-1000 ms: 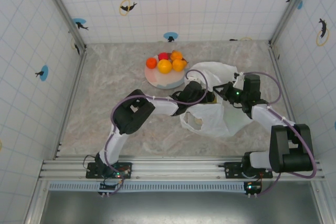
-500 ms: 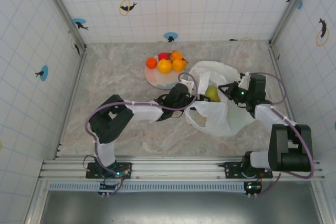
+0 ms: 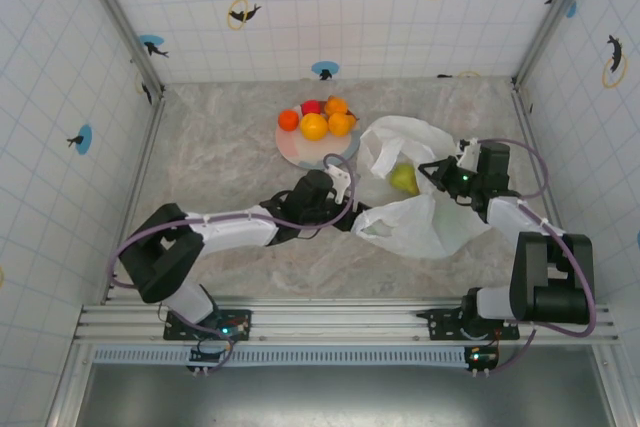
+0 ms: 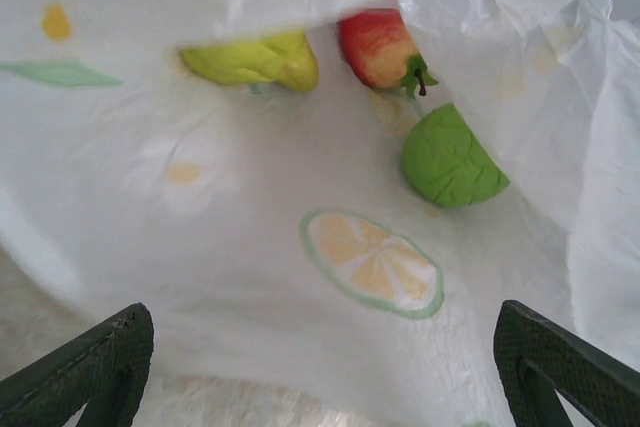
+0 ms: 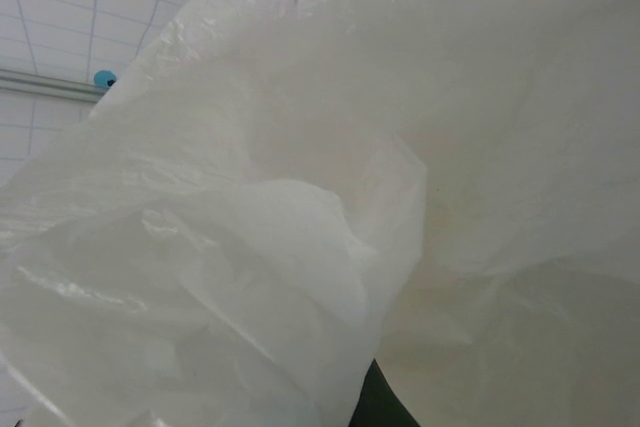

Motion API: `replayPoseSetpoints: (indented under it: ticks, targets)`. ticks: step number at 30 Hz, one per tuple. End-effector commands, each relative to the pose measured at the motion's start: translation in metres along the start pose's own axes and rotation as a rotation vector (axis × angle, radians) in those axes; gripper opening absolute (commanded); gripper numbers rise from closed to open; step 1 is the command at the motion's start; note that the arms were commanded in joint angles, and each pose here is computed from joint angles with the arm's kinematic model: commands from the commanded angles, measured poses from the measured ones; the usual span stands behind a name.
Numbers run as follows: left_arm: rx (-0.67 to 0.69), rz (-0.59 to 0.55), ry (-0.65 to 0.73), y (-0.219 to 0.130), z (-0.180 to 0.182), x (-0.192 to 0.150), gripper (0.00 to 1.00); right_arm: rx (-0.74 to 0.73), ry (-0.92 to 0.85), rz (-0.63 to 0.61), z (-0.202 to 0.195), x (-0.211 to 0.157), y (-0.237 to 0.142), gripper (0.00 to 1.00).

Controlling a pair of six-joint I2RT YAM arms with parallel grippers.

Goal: Place the fruits into the plastic bag

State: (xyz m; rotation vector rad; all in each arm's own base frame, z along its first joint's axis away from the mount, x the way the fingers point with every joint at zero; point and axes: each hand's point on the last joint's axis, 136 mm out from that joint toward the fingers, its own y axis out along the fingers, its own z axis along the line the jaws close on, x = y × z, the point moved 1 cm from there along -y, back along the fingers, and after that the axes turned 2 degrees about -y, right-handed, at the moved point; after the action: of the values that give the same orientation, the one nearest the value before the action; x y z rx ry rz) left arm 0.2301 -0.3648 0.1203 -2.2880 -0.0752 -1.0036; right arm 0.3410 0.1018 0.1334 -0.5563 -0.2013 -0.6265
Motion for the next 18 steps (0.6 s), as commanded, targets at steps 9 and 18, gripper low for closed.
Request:
replayPoseSetpoints:
  ticks: [9,18]
  targets:
    - [0.08,-0.042,-0.023,-0.032,0.036,0.005,0.88,0.017,-0.027,-0.004,0.007,0.007,-0.001,0.0]
    - [0.055,-0.191,-0.068,-0.075,0.055,0.048,0.9,0.01,-0.024,-0.004,0.003,0.007,-0.001,0.0]
